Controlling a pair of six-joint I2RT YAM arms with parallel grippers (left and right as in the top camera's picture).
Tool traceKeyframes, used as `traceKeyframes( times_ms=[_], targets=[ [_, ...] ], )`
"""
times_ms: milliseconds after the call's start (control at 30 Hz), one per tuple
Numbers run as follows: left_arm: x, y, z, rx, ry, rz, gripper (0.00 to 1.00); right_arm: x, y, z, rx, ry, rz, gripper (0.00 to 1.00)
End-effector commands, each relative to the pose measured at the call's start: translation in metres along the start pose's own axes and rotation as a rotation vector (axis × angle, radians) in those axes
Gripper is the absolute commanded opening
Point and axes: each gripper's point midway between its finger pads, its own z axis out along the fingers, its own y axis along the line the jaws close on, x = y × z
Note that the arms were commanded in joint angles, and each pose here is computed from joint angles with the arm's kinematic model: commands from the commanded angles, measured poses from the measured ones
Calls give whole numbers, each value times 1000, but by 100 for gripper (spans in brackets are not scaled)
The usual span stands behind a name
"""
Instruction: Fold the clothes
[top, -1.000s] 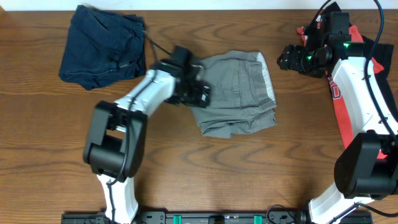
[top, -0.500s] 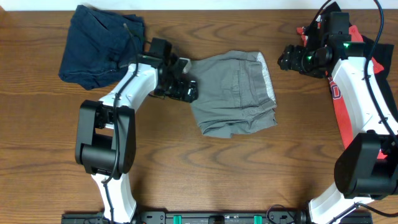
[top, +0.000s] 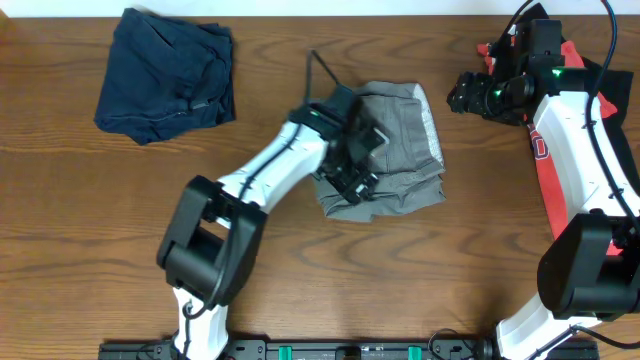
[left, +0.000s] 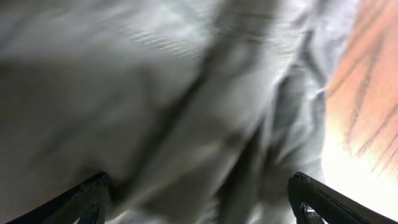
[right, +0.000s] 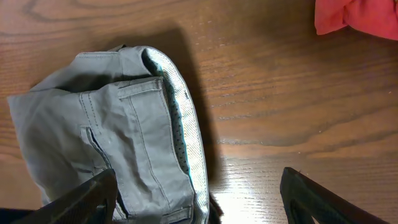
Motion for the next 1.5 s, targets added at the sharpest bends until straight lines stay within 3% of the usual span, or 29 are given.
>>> traceKeyframes(
  times_ms=[0,200,333,633,900,1033,1167,1367,1467],
  targets=[
    [-1,2,14,-63,39,105,93,-3,-5,-2,9,-7,-7,82],
    [19,33,39,-209,156,131,93,-2,-5,-2,10,-6,-7,82],
    [19,60,47,-295,161,139,93,-1,-5,-2,11,1,-5,82],
    [24,147,7,-636,201,127,93,4,-12,-2,48,16,-4,83],
    [56,189,-25,-749,289,46,93,4,-12,-2,49,16,-4,83],
    [50,183,-50,-778,275,55,93,3,-12,-2,48,14,-4,83],
    [23,152,-85,-748,153,89,96,3,-12,-2,48,14,-3,84],
    [-38,71,-118,-513,-173,207,98,2,-12,-2,47,10,-4,84],
    [-56,42,-110,-406,-247,263,98,2,-12,-3,47,9,-3,84]
  ],
)
